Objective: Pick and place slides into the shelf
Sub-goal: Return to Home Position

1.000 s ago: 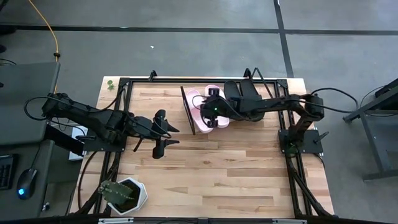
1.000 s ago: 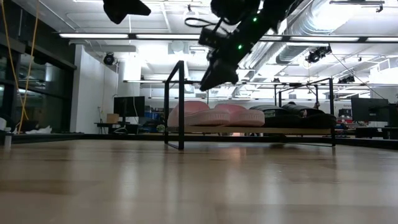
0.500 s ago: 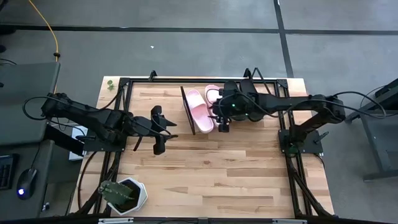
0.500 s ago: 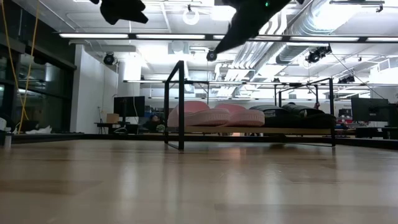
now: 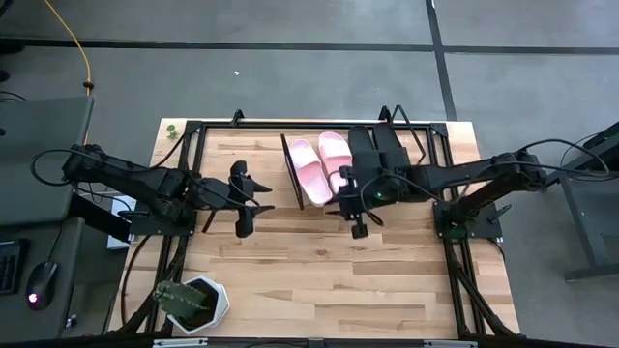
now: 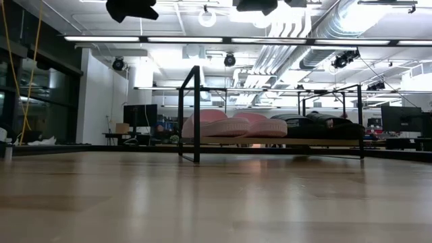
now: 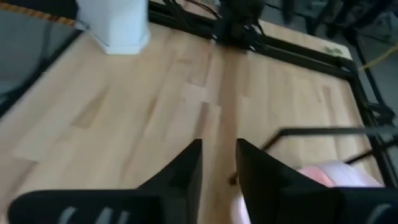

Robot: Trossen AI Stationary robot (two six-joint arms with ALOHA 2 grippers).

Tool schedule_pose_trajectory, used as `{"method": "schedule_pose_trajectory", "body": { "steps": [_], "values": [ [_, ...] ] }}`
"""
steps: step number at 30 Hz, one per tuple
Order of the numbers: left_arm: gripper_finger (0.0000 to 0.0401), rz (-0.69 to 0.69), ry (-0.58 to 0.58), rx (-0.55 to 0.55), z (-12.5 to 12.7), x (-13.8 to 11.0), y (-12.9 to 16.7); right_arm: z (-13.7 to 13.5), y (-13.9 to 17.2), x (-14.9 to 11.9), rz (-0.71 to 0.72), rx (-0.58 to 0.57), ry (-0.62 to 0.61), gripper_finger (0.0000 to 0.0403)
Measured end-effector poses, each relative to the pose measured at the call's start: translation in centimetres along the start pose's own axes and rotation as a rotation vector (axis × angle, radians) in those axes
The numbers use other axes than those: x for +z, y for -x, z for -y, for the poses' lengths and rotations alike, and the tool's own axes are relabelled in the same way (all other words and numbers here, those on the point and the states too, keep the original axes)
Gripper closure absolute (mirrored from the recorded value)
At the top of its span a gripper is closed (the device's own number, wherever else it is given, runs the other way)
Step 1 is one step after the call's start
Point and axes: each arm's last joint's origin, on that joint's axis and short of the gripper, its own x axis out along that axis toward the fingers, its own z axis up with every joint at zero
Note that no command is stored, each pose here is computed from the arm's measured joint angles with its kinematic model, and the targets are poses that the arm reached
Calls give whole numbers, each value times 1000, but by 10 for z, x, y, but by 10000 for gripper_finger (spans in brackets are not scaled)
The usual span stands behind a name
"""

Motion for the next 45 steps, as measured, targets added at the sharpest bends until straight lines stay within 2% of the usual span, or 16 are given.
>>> {"method": "schedule_pose_trajectory", "body": {
  "steps": [7,9,15,22,35,45],
  "values": [
    [201,43,12,1,-1,-4,1,-14,1,3,10,20,-28,391],
    [201,54,4,-29,-2,-11,1,-14,1,4,17,22,-33,399],
    [208,143,36,-136,-3,-19,8,-13,1,11,107,104,-64,382],
    [247,251,68,-314,-3,-34,14,-17,4,21,218,235,-48,382],
    [304,317,47,-327,-7,-53,16,-21,16,29,286,239,-54,382],
    [318,431,54,-328,-19,-66,37,-32,58,33,316,185,-17,382]
  ]
}}
